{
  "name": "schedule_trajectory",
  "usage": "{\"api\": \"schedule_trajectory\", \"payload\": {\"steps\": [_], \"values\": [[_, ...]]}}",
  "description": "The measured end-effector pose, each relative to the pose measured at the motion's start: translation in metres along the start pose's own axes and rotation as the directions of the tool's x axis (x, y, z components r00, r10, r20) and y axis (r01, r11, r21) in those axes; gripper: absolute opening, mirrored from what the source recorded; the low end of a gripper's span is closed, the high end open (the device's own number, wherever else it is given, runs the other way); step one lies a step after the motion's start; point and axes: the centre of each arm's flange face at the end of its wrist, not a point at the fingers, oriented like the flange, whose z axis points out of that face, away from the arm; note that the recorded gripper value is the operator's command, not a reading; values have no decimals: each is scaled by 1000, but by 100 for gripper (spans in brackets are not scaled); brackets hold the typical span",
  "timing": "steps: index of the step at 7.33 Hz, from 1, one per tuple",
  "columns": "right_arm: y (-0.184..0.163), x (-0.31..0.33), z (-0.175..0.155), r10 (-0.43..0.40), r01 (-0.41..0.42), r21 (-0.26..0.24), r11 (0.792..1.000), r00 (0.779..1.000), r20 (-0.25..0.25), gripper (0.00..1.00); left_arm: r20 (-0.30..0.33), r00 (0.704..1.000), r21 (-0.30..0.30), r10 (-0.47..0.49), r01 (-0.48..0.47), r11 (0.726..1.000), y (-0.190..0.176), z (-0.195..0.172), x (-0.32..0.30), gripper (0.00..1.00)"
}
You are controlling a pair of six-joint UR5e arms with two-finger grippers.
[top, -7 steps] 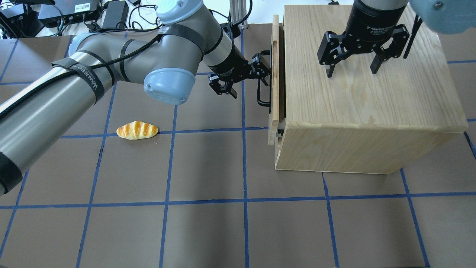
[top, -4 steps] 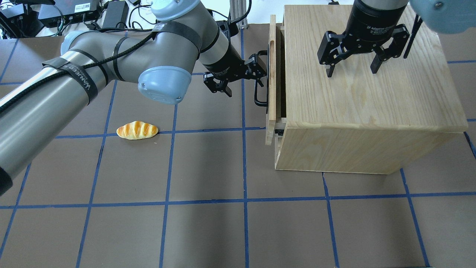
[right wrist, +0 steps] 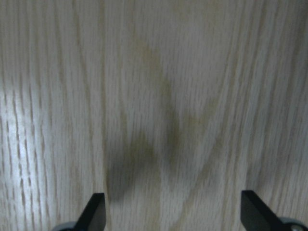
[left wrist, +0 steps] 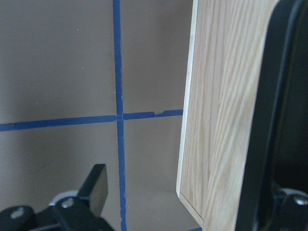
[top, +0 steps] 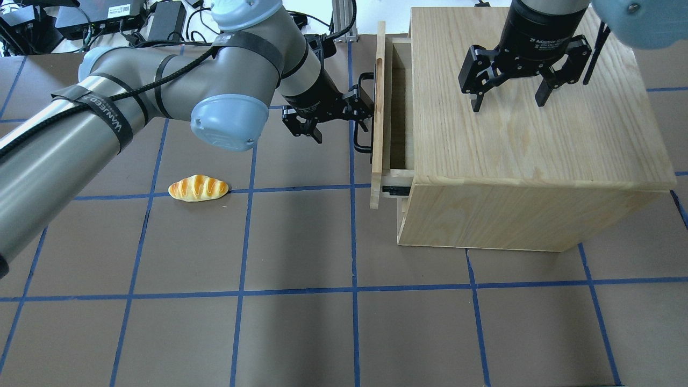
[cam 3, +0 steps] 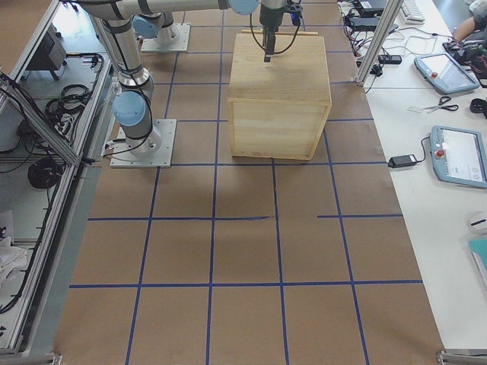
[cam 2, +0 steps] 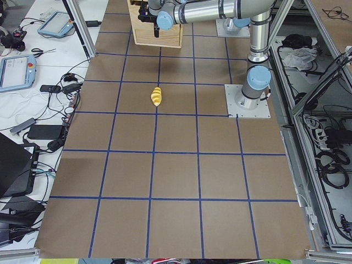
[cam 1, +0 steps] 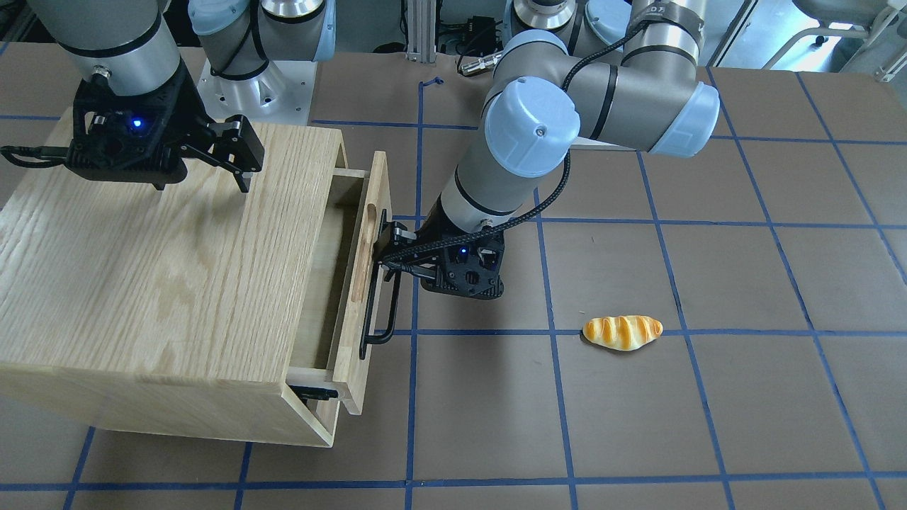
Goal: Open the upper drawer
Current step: 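Pull the handle with the left gripper, sliding the drawer out toward the bread roll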
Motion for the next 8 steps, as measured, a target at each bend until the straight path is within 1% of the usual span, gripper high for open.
{"api": "schedule_trajectory", "payload": {"steps": [8], "values": [[0, 0, 0, 1, -1, 0, 1000, 1000, 0, 100, 11, 1000, 1, -28, 28, 1000, -18, -23, -58, 100]]}}
